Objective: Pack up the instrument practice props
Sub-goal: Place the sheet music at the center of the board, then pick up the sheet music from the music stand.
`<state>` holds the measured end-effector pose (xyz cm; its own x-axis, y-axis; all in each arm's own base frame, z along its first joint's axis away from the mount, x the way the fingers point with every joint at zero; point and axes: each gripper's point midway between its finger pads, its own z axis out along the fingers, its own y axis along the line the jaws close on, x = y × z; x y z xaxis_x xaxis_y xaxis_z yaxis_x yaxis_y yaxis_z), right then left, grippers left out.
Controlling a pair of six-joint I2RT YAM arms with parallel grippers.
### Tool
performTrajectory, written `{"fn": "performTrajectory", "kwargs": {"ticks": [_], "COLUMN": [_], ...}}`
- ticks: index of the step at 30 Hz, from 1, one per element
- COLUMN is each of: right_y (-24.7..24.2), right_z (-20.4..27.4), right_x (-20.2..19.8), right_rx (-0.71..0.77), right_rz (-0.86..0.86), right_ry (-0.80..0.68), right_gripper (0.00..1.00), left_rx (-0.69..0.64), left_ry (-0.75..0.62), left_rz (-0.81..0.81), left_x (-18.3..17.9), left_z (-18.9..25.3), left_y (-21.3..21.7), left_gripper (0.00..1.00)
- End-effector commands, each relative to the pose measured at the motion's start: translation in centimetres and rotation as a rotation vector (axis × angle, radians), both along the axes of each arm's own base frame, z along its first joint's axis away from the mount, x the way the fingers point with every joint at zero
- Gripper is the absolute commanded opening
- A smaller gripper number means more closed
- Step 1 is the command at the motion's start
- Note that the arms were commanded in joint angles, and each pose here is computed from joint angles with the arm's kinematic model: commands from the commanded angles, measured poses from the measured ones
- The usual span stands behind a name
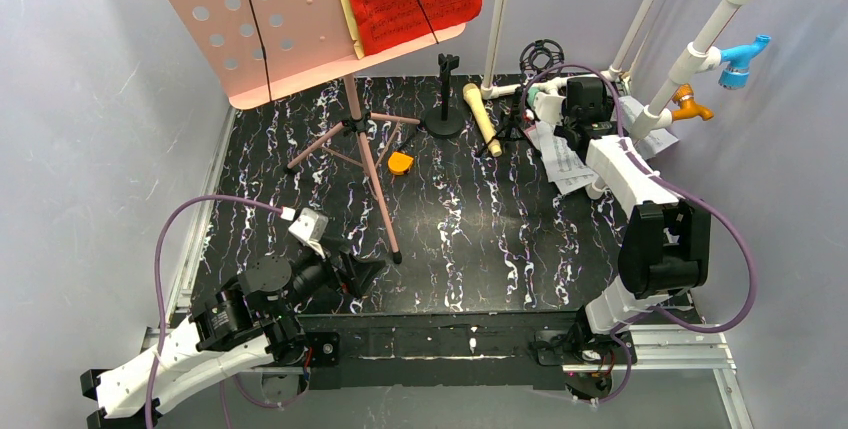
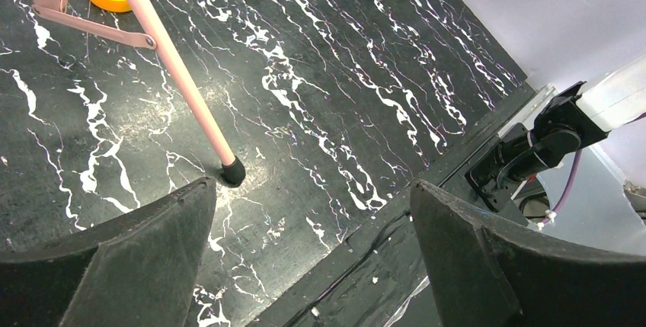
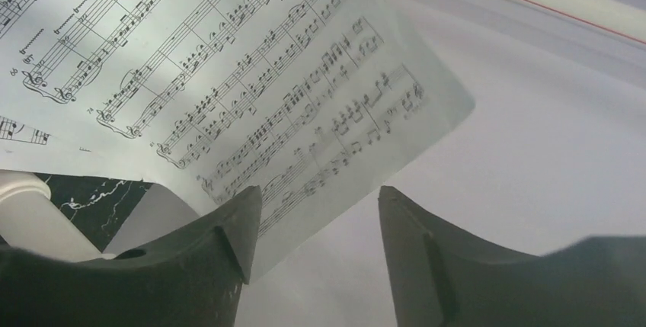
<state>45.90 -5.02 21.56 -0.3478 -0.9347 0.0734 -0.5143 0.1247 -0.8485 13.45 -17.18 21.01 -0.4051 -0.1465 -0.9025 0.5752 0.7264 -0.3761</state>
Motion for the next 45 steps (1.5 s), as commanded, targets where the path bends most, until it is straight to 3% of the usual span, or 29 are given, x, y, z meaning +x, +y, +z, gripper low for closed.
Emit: {"fn": "performTrajectory", "kwargs": {"ticks": [1,4,10,20,30,45], "right_y": [-0.3,-0.3,1.5,6.1,12.0,21.9], "right_z": [3.8,4.5,5.2,6.5,11.1,23.2], "right_x": [-0.5,-1.4,-3.9,-8.8,-10.6,-12.0], "right_rx": [0.042,0.074,0.240,0.528,0.806,1.416], "right_rz": [-0.027,-0.032,0.005,0.141,0.341,0.677], "right_ry": [-0.108,-0.117,-0.095,0.010,0.047,0.063], "right_gripper": [0.72,0.82,0.90,0.98,0.98,0.98], "left_rx": [-0.017,-0.019,-0.031,-0.046,-0.042,-0.052], "left_ry": [-0.005,-0.004,0.002,0.001,0.005,-0.003], "left_rz": [0.014,0.010,-0.001,-0.012,-0.015,-0.005], "left_x": [0.0,0.0,-0.1,0.1,0.1,0.1], "left_z": [0.5,0.5,0.7,0.9,0.9,0.8], "left_y": [0.3,0.2,-0.2,-0.9,-1.1,-0.6], "left_gripper": [0.98,0.98,0.98,0.98,0.98,0.98]}}
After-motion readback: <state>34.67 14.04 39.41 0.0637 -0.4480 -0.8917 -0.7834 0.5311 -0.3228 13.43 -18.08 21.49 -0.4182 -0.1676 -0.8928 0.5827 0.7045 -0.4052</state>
